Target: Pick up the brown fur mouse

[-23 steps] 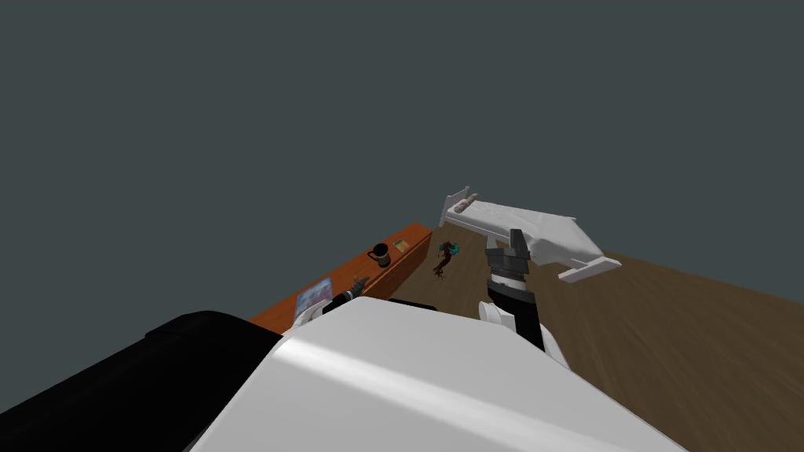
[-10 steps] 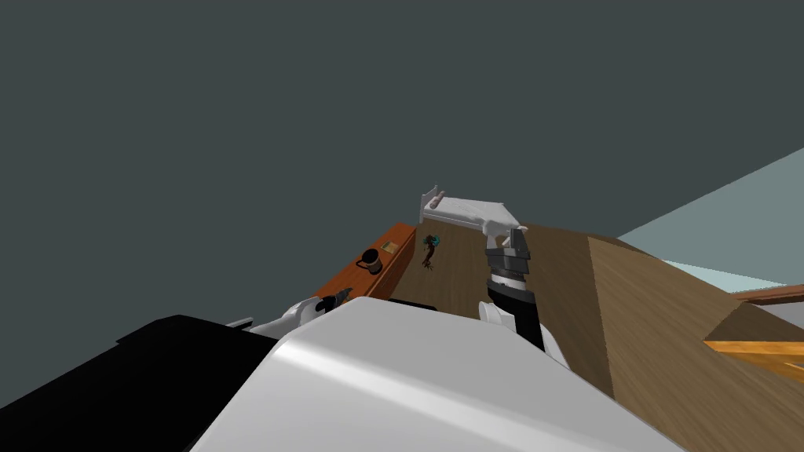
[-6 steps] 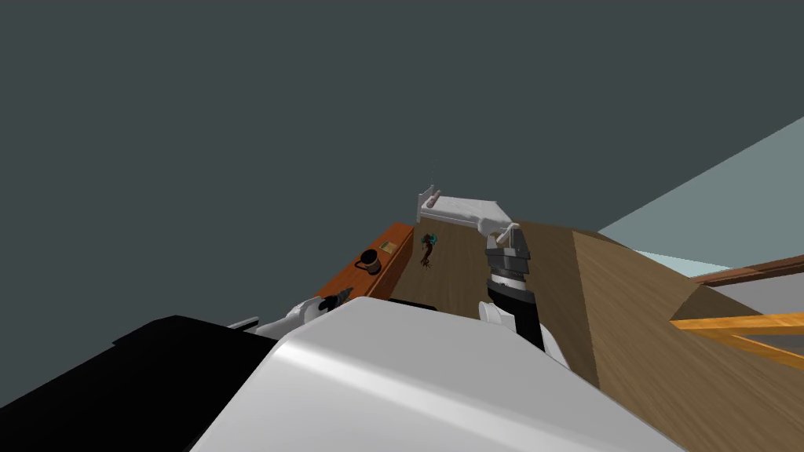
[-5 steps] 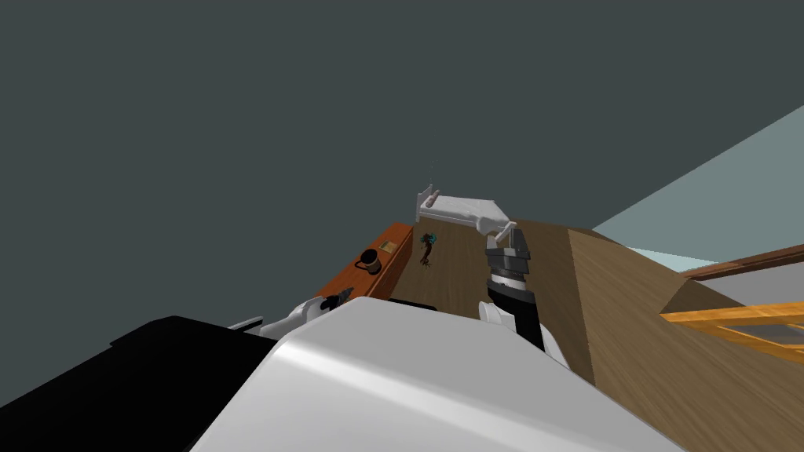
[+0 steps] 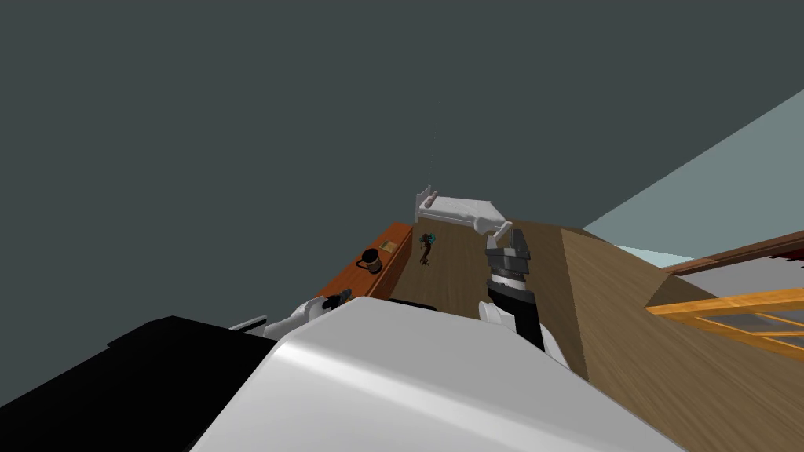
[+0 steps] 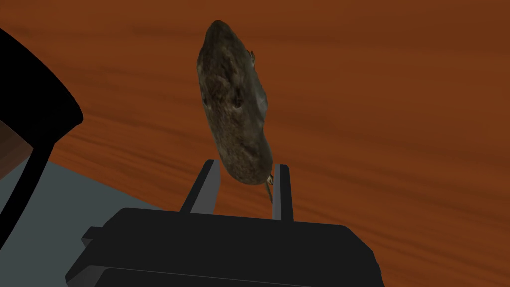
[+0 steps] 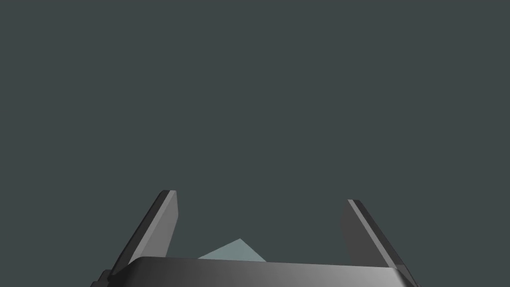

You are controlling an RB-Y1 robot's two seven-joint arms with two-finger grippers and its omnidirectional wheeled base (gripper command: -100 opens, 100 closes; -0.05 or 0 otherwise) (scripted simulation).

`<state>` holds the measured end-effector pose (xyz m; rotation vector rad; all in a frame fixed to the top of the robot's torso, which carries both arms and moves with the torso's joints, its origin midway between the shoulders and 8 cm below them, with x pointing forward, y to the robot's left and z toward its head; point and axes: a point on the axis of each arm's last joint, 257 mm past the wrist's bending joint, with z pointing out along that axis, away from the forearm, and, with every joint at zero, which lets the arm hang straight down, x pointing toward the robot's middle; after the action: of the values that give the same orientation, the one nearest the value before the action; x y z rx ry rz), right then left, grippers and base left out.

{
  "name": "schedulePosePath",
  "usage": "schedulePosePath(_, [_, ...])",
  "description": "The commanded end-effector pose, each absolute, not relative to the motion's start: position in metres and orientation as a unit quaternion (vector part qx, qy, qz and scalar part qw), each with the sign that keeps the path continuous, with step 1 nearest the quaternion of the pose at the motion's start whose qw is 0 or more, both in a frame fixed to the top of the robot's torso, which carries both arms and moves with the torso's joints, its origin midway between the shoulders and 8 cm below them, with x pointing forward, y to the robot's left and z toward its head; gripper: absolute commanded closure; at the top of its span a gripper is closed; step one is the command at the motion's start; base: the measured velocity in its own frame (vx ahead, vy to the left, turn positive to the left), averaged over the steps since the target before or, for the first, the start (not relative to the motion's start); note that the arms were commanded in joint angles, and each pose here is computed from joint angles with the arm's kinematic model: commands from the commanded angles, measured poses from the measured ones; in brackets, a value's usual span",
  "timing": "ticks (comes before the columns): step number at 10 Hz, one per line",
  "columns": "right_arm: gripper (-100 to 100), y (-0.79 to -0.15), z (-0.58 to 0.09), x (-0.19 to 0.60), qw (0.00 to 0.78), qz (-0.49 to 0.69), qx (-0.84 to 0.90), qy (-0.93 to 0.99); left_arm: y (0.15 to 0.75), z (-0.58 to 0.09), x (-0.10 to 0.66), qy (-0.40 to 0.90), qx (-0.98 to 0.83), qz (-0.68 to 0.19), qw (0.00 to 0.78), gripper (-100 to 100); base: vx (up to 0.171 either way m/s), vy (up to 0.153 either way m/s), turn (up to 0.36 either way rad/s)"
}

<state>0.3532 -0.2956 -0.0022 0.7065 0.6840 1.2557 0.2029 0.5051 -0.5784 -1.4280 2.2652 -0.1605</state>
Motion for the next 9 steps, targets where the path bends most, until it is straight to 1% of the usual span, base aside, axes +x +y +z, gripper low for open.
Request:
schedulePosePath(1, [0,-0.296,-0.002,0.353,0.699,0.563,0.317,0.307,0.505,-0.578,0.203,0.822,-0.518,-0.058,0.228,100,0.0,0.0,0.0])
schedulePosePath(2, [0,-0.296,-0.002,0.353,0.699,0.563,0.317,0.307,0.505,-0.578,0.203,0.822,-0.518,-0.058,0.227,100,0.0,0.0,0.0])
schedulePosePath(3, [0,-0.296,-0.002,0.353,0.699,0.563,0.317,0.307,0.505,-0.578,0.203,0.822,-0.518,-0.058,0.228,0,0.0,0.0,0.0])
schedulePosePath(4, [0,-0.296,-0.002,0.353,0.699,0.563,0.317,0.307,0.509,-0.572,0.2,0.828,-0.509,-0.061,0.227,100,0.051,-0.046,0.245])
schedulePosePath(7, [0,-0.296,-0.002,0.353,0.699,0.563,0.317,0.307,0.513,-0.562,0.195,0.837,-0.495,-0.064,0.224,100,0.071,-0.054,0.129])
schedulePosePath(8, [0,-0.296,-0.002,0.353,0.699,0.563,0.317,0.307,0.512,-0.564,0.196,0.835,-0.498,-0.063,0.224,100,0.029,-0.022,0.032])
schedulePosePath(9, [0,-0.296,-0.002,0.353,0.699,0.563,0.317,0.307,0.512,-0.563,0.196,0.835,-0.498,-0.063,0.224,0,0.005,-0.005,-0.005])
